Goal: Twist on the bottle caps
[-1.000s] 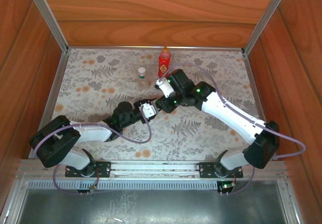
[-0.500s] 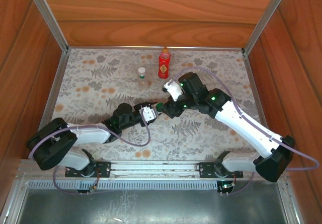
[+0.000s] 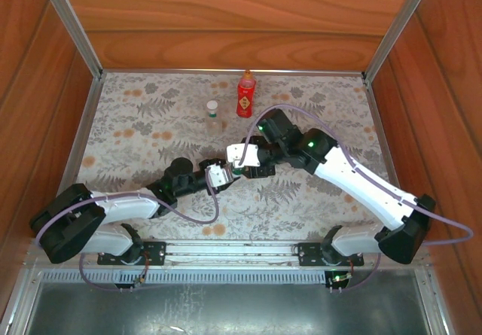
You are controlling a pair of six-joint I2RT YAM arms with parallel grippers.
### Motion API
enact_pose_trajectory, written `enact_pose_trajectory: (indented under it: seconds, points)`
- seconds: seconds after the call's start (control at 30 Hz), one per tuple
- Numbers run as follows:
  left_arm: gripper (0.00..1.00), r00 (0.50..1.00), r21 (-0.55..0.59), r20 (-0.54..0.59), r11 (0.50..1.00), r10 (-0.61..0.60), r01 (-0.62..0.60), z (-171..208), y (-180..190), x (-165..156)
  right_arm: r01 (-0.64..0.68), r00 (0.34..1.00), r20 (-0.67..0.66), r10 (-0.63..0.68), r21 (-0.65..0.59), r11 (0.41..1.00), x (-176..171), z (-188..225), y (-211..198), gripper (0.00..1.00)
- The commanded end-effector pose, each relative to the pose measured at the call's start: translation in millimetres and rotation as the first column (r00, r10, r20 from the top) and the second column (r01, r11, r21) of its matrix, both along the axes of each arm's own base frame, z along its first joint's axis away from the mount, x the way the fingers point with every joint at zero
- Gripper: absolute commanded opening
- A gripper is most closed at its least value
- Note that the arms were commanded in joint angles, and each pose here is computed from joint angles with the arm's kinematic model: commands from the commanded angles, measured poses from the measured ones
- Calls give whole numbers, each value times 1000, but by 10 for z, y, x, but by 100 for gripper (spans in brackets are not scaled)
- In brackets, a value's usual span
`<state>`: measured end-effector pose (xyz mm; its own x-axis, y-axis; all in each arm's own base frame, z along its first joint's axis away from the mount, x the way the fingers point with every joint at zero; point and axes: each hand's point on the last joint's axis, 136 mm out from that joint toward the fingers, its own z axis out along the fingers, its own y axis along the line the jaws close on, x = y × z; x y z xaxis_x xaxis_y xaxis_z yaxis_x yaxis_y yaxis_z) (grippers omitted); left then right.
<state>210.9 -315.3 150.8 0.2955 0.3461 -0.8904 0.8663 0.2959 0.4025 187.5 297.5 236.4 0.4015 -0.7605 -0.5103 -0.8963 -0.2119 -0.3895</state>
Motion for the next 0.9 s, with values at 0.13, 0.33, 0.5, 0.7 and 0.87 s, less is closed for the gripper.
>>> enact_pose_trajectory:
  seconds: [0.13, 0.33, 0.5, 0.7, 0.87]
  points:
    - [52, 1000, -16, -10, 1000, -15, 15, 48, 4, -53, -127, 992, -26, 125, -95, 987, -144, -208, 11, 63]
    - [52, 1000, -21, -10, 1000, -18, 18, 69, 2, -56, -108, 994, -10, 108, -133, 985, -66, -319, 4, 59]
    - [52, 1000, -23, -11, 1000, -20, 20, 77, 5, -65, -92, 996, 8, 94, -139, 986, -16, -343, 14, 52]
    - [52, 1000, -17, -13, 1000, -13, 13, 59, 8, -49, -84, 996, -10, 83, -131, 988, -38, -334, 14, 40]
    - [52, 1000, -18, -10, 1000, 0, 0, 70, 16, -29, -6, 999, -52, 3, -62, 998, -43, -302, 65, 27]
